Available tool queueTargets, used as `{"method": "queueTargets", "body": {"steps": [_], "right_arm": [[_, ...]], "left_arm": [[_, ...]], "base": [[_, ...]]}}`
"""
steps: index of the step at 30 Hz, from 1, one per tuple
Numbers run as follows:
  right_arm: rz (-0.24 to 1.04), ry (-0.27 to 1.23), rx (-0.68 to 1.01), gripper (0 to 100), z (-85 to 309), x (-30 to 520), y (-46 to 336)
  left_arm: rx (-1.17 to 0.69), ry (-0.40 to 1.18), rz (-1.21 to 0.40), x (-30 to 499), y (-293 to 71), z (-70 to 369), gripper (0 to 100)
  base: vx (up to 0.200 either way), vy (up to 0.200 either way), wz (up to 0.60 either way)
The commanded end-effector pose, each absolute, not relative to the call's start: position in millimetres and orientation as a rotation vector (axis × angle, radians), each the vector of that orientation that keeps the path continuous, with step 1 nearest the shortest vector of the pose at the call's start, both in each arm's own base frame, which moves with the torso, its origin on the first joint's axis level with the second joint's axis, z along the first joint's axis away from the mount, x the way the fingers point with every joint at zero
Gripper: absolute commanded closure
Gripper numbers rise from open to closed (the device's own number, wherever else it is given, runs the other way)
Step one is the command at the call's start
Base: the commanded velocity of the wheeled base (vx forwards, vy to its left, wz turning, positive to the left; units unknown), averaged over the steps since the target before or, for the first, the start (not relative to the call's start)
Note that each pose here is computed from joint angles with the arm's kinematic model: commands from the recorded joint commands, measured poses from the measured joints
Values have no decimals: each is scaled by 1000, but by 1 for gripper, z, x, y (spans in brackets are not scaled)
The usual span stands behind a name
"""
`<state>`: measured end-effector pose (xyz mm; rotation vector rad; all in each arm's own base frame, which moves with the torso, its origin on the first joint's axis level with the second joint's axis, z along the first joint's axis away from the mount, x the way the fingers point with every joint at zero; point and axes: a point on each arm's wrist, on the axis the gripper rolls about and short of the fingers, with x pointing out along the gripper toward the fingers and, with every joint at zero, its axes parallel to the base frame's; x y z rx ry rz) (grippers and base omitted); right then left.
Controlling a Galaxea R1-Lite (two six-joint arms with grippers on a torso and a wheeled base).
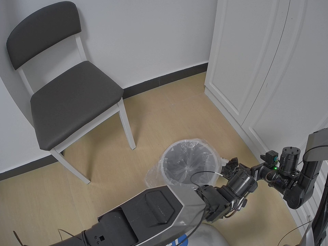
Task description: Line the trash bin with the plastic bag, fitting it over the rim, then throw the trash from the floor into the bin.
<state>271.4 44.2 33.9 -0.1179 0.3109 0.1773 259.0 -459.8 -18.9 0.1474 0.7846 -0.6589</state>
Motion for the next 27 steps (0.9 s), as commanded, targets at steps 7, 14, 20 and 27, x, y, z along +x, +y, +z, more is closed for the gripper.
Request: {"method": "queueTargets", "body": {"steps": [7, 14, 20, 27], "right_arm": [[171, 297, -116, 0, 34, 273, 43], [168, 311, -116, 0, 30, 275, 42], [169, 319, -117, 0, 27, 276, 42], [168, 327, -117, 0, 24, 277, 42]], "left_arm": [[107, 778, -575, 300, -435, -18, 0], [94, 795, -497, 334, -410, -46, 0], [132, 795, -509, 334, -410, -59, 0], [159, 763, -528, 310, -429, -53, 0]], "base": [[0, 0, 0], [0, 0, 0], [0, 0, 0], [0, 0, 0]]}}
